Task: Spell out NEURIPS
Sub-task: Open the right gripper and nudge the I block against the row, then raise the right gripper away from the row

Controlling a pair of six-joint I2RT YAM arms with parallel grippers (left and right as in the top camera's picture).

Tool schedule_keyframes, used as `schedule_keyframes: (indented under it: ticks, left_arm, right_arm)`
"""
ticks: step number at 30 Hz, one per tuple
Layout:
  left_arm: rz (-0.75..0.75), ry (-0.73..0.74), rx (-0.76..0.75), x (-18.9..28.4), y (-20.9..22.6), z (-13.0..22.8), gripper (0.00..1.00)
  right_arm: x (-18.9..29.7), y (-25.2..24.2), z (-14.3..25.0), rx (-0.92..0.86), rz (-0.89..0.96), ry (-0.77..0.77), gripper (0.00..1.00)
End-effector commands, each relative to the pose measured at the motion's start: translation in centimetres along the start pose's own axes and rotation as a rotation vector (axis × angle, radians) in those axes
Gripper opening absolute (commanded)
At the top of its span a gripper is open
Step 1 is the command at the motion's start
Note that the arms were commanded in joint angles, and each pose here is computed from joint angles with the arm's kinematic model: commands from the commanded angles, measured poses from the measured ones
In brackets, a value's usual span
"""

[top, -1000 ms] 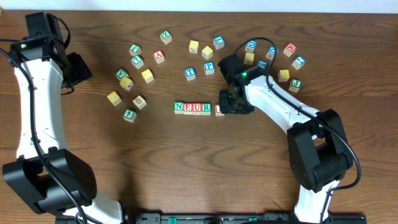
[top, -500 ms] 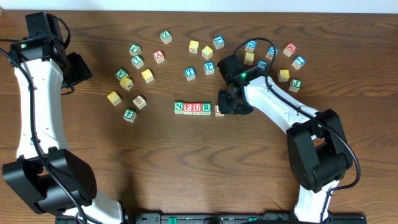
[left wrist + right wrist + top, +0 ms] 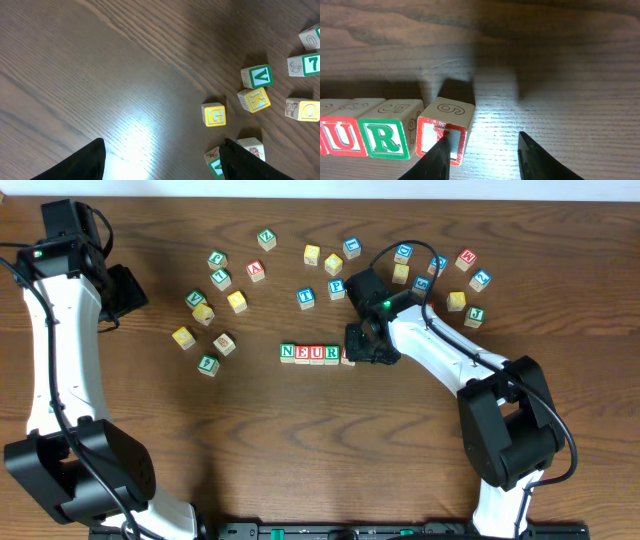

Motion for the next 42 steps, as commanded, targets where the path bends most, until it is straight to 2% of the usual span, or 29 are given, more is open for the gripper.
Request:
schedule_keyframes:
  ticks: [1,12,21,32,42]
  left_arm:
    - [-0.013,-0.002,0.001,0.1,0.2,-0.2,0.72]
    - [-0.013,-0.002,0.001,0.1,0.2,-0.2,0.72]
    - [-0.013,-0.003,0.001,0.1,0.2,-0.2,0.72]
    - [-0.013,-0.002,0.001,0.1,0.2,-0.2,0.72]
    - [-0.013,-0.002,0.001,0.1,0.2,-0.2,0.72]
  right_arm:
    - [-0.8,-0.1,0.5,-0.006,0.018,0.008,0.4]
    - [-0.1,0.5,0.5,0.082,-0.01,0.002,0.36]
    - [4.4,0.2,-1.4,0.079,-0.09,-0.093,0.43]
    - [2.9,0.7,-2.8,0.072,-0.116,-0.132,0.42]
    - [0.5,0.6,-2.8,0.07,-0.095,-0.107,0.4]
Point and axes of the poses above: each gripper's point midway between its finger pads, its own x axis back along the fingers, its own y axis along the line the jaws close on, z = x × y, the point moved 6 cm from there along x, back along the fingers, and after that the axes turned 14 degrees about -x, right-handed, at the moved point
